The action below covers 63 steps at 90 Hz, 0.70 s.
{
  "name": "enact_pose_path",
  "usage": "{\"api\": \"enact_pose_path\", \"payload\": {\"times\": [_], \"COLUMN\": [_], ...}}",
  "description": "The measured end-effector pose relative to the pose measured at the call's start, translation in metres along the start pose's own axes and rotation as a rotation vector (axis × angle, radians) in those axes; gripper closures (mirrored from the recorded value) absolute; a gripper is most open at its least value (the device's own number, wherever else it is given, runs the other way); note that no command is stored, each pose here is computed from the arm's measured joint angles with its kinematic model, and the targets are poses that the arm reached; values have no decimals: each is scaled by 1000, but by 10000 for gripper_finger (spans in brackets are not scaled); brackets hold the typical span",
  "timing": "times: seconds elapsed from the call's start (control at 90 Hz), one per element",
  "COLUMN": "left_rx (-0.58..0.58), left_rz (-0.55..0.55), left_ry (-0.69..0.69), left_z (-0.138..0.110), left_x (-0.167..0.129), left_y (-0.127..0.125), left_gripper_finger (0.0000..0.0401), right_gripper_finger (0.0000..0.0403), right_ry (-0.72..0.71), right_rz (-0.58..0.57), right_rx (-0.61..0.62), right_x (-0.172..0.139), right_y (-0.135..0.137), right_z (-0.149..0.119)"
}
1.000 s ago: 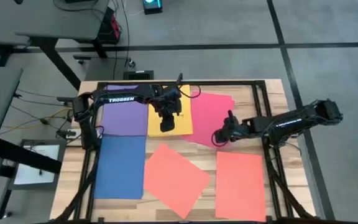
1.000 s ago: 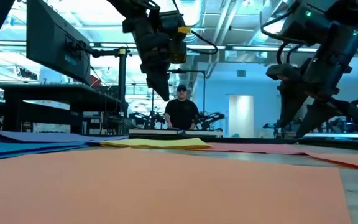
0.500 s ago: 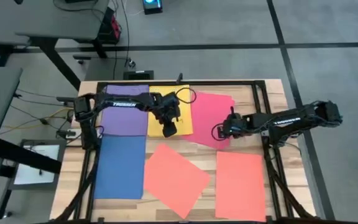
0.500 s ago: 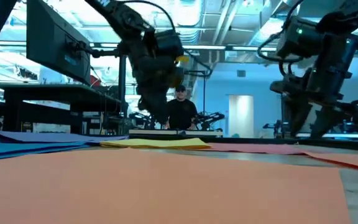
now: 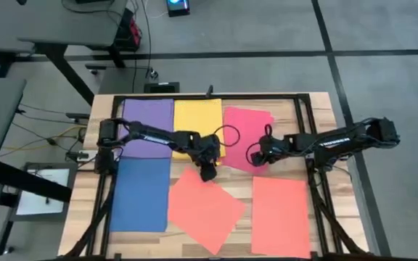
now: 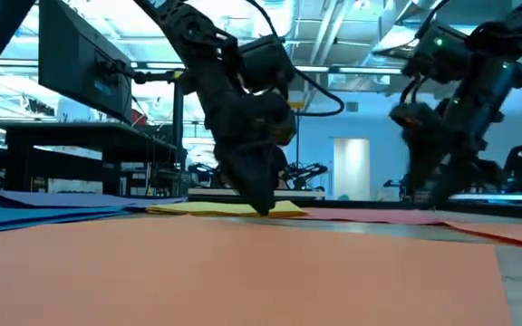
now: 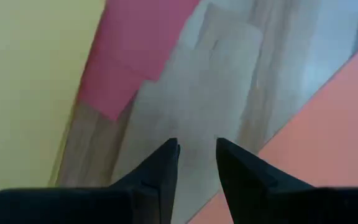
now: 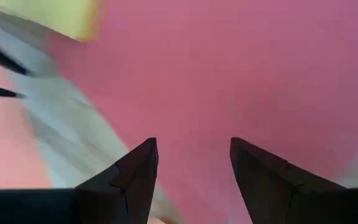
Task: Organize paper
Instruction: Stack the red paper on top of the red paper
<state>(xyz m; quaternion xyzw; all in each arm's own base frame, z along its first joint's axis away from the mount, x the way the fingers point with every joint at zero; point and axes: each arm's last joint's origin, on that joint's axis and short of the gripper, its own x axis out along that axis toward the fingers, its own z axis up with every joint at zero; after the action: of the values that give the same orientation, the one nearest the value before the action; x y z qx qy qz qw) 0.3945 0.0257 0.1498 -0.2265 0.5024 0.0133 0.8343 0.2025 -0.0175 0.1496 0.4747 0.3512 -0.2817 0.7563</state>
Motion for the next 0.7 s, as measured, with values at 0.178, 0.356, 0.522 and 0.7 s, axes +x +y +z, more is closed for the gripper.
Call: {"api": "enact_pose_path", "payload": {"times": [0.178,0.356,0.522,0.7], "left_rx": [-31,-26,-30,0], "left_rz": [13,31,34,31], "left_ry": [29,14,-9,-14], "left_z": [-2,1,5,5], "left_x": [-22,-50,-59,-59], "left_y": [-4,4,9,9], "left_gripper_finger": [307,307,307,307], "right_gripper_finger": [211,213,221,232], "right_ry": [18,62,142,185], "right_rz": [2,-83,-225,-327], "right_rx": [-39,-87,-116,-133], "right_x": [19,29,16,-6], "right_y": [0,-7,-22,-37], "right_z": [1,-2,-6,-4]}}
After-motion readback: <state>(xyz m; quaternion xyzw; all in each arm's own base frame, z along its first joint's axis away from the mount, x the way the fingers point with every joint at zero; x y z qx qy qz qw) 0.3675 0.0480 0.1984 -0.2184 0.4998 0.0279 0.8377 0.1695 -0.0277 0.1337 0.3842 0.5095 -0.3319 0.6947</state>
